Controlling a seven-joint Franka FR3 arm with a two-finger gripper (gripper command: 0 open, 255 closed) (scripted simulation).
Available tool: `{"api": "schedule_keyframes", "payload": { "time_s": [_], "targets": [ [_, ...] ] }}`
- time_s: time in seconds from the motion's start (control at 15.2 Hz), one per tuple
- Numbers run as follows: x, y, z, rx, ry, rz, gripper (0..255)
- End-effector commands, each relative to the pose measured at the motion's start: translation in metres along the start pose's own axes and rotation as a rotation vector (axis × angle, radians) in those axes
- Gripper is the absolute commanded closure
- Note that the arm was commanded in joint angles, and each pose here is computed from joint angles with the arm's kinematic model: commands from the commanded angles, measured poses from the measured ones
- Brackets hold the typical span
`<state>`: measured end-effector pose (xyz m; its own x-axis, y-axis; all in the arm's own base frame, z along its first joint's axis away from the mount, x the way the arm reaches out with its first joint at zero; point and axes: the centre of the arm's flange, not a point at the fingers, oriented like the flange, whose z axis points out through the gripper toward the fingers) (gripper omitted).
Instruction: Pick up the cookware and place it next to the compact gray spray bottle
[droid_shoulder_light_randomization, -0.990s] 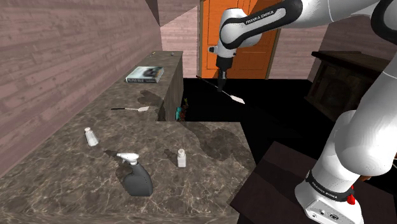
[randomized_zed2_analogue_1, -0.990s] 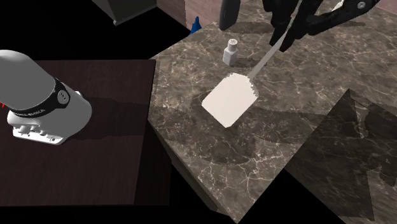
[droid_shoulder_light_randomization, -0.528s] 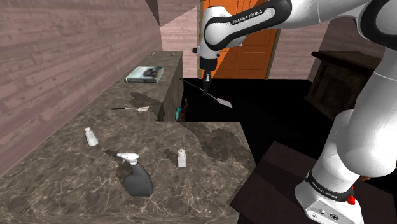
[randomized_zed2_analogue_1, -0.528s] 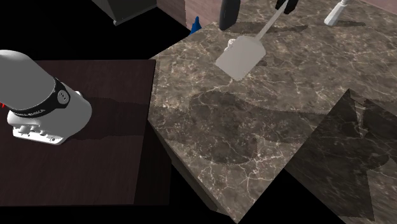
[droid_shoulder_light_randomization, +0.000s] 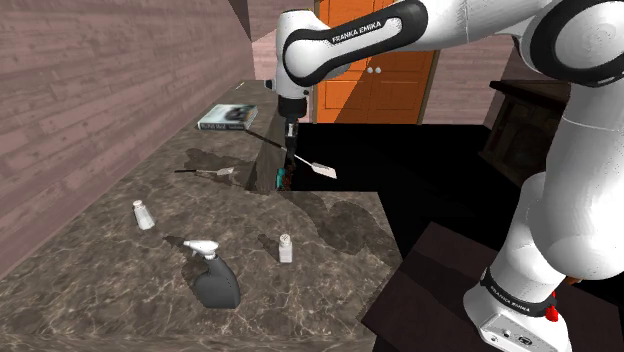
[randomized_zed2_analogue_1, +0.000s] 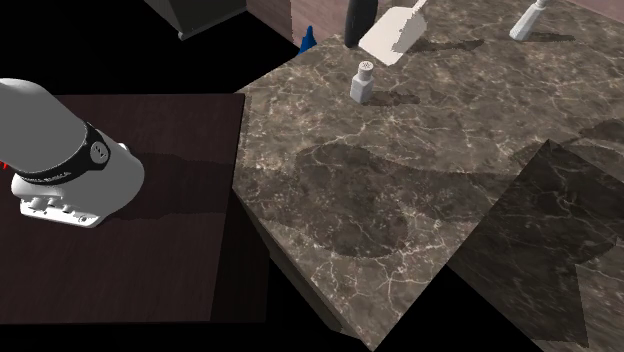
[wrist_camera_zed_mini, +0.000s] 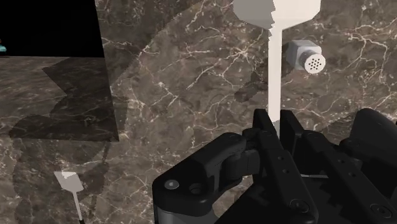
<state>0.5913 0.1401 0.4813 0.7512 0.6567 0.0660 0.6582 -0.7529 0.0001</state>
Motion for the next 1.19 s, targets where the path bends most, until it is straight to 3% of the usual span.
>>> {"api": "schedule_keyframes", "payload": {
  "time_s": [0.0,0.73,1.12],
  "targets": [
    [0.022,-0.013,0.000,0.000,0.000,0.001,255],
    [0.142,-0.088,0.008,0.000,0.000,0.001,255],
    [0.140,-0.088,0.040,0.000,0.000,0.001,255]
  ]
}}
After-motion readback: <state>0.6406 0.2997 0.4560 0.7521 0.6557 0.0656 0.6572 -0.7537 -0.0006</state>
